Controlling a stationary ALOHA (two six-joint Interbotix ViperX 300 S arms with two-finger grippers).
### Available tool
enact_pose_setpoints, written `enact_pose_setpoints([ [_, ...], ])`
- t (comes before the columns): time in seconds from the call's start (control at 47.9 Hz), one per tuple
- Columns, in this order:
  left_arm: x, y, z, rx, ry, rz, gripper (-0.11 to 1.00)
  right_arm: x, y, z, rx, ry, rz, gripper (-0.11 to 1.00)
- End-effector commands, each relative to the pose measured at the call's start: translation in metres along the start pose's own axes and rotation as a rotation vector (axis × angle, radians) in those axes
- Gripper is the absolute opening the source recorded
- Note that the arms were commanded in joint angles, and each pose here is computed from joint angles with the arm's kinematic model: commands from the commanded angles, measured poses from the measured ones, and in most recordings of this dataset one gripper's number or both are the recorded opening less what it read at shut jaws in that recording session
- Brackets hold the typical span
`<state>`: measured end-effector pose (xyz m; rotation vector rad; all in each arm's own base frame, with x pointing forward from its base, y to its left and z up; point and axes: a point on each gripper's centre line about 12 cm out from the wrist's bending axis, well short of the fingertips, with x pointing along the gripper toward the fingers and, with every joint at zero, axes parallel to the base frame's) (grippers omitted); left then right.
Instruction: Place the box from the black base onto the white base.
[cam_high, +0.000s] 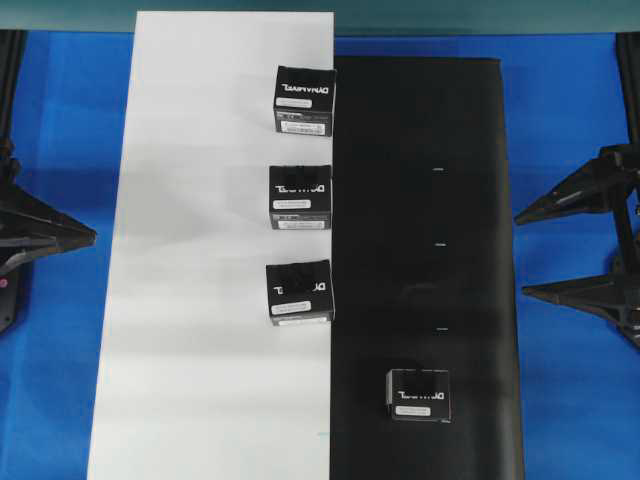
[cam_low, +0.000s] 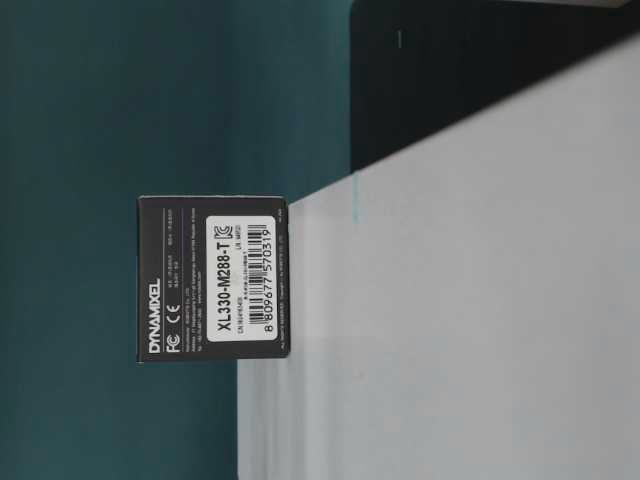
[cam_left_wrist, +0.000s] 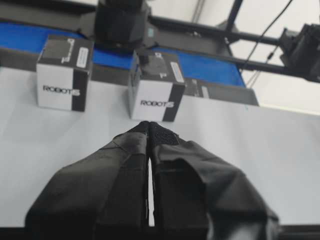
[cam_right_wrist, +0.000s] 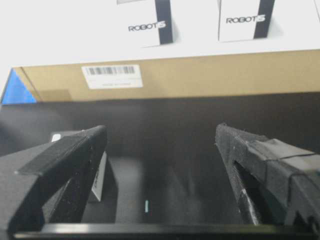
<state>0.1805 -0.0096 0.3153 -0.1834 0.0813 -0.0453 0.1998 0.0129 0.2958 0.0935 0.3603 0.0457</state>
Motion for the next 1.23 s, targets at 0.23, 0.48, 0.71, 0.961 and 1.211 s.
enact_pose_setpoints([
  [0.23, 0.0016, -0.0012, 0.0033, 0.005, -0.006, -0.004, 0.00, 0.0004, -0.0004, -0.0010, 0.004, -0.009, 0.000, 0.99],
  [0.48, 0.0019, -0.0011, 0.0031, 0.012, -0.004, -0.004, 0.00, 0.0005, -0.0001, -0.0017, 0.003, -0.008, 0.001, 0.99],
  [0.71, 0.0019, -0.0012, 0.0033, 0.014, -0.006, -0.004, 0.00, -0.0041, 0.0000, 0.0000, 0.003, -0.027, 0.003, 0.99],
  [0.961, 0.0019, -0.0013, 0.0038, 0.014, -0.010, -0.005, 0.00, -0.0080, 0.0000, -0.0006, 0.003, -0.037, 0.004, 0.99],
  [1.211, 0.0015, -0.0012, 0.0049, 0.014, -0.015, -0.004, 0.00, -0.0092, -0.0004, -0.0017, 0.003, -0.038, 0.003, 0.99],
])
